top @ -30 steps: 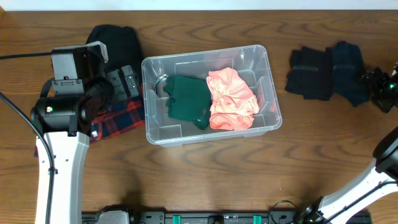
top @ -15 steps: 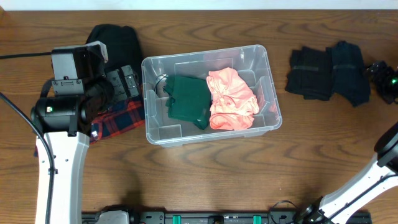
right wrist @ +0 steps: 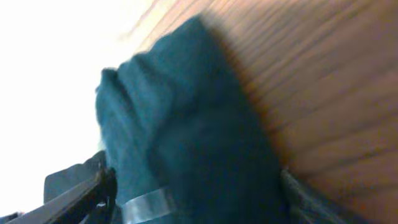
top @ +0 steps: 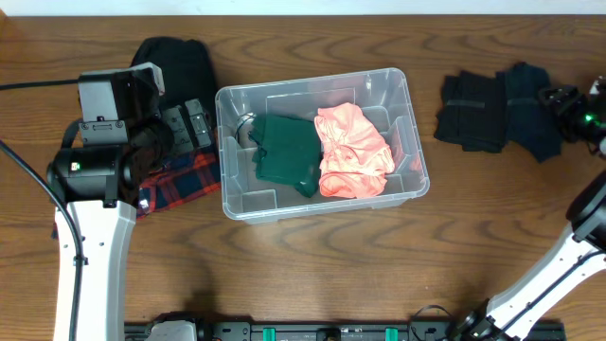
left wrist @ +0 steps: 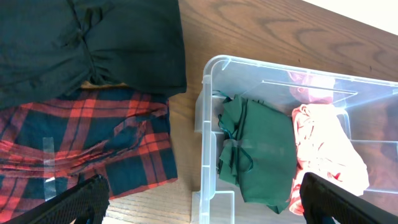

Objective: Pack container
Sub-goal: 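Withdraw the right gripper and grasp the dark navy cloth, then carry the navy cloth into the bin's left side and release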

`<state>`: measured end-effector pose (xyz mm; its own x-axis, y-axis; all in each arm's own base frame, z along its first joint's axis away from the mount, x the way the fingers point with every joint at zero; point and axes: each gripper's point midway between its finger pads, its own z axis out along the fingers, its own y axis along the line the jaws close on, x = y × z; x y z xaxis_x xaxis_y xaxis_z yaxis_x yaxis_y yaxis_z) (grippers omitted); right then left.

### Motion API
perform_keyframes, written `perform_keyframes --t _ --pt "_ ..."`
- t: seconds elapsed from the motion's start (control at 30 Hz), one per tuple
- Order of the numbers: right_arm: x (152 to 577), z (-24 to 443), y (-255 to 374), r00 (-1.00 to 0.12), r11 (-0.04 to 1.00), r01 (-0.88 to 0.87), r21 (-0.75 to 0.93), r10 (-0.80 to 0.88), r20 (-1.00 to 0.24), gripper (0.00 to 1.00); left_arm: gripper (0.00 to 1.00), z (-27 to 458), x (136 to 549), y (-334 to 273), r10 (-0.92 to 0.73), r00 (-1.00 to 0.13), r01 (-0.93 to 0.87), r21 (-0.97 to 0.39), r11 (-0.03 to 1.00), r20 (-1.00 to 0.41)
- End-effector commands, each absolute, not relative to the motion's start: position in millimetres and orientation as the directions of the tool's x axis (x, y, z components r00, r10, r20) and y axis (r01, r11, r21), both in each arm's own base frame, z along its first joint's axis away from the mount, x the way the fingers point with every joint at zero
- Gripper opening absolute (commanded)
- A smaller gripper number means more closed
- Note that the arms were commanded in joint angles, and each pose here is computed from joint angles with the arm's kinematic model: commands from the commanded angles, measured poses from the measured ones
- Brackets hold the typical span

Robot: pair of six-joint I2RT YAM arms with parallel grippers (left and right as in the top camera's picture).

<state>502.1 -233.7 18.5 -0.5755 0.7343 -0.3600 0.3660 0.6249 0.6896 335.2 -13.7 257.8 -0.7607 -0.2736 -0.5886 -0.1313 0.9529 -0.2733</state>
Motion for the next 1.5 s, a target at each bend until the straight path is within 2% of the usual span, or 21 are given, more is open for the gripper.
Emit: perform_keyframes --t 0.0,0.1,0.2,0.3,0.4,0.5,0.7,0.83,1.0,1.1,1.27,1.37,1.47 --pt "476 -53 -204 -0.616 0.56 0.528 0.638 0.77 -0.166 0.67 0.98 263 338 -13 -0.267 -0.754 -0.121 -0.273 0.954 -0.6" --pt "457 -68 -207 -0.609 0.561 0.617 0.553 0.785 -0.116 0.56 0.98 263 338 -13 -0.267 -0.754 -0.121 -0.273 0.954 -0.6" --pt "438 -79 -207 -0.609 0.561 0.677 0.476 0.79 -0.066 0.41 0.98 263 338 -13 -0.267 -0.754 -0.121 -0.273 0.954 -0.6" --pt "435 -67 -198 -0.663 0.592 0.619 0.516 0.746 -0.061 0.25 0.98 263 338 -13 -0.267 -0.754 -0.121 -0.273 0.954 -0.6" --pt "434 -37 -189 -0.708 0.626 0.559 0.544 0.702 -0.08 0.18 0.98 263 338 -13 -0.267 -0.754 -0.12 -0.273 0.954 -0.6" --pt "434 9 -184 -0.742 0.683 0.495 0.537 0.654 -0.149 0.16 0.98 263 338 -13 -0.267 -0.754 -0.121 -0.273 0.954 -0.6" --pt "430 146 -146 -0.75 0.778 0.341 0.528 0.564 -0.346 0.13 0.98 263 338 -13 -0.267 -0.754 -0.121 -0.273 0.954 -0.6" --pt "416 230 -94 -0.736 0.836 0.201 0.511 0.473 -0.484 0.12 0.98 263 338 -13 -0.267 -0.754 -0.121 -0.273 0.954 -0.6" --pt "391 299 -9 -0.726 0.855 0.008 0.519 0.362 -0.585 0.1 0.98 263 338 -13 -0.267 -0.754 -0.12 -0.273 0.954 -0.6" --pt "380 317 50 -0.749 0.828 -0.097 0.553 0.305 -0.588 0.1 0.98 263 338 -13 -0.267 -0.754 -0.121 -0.273 0.954 -0.6" --pt "375 316 138 -0.806 0.752 -0.191 0.631 0.247 -0.538 0.1 0.98 263 338 -13 -0.267 -0.754 -0.12 -0.273 0.954 -0.6" --pt "377 300 181 -0.836 0.712 -0.207 0.671 0.228 -0.499 0.1 0.98 263 338 -13 -0.267 -0.754 -0.121 -0.273 0.954 -0.6" --pt "381 264 221 -0.879 0.688 -0.157 0.709 0.231 -0.418 0.09 0.98 263 338 -13 -0.267 -0.754 -0.121 -0.273 0.954 -0.6"
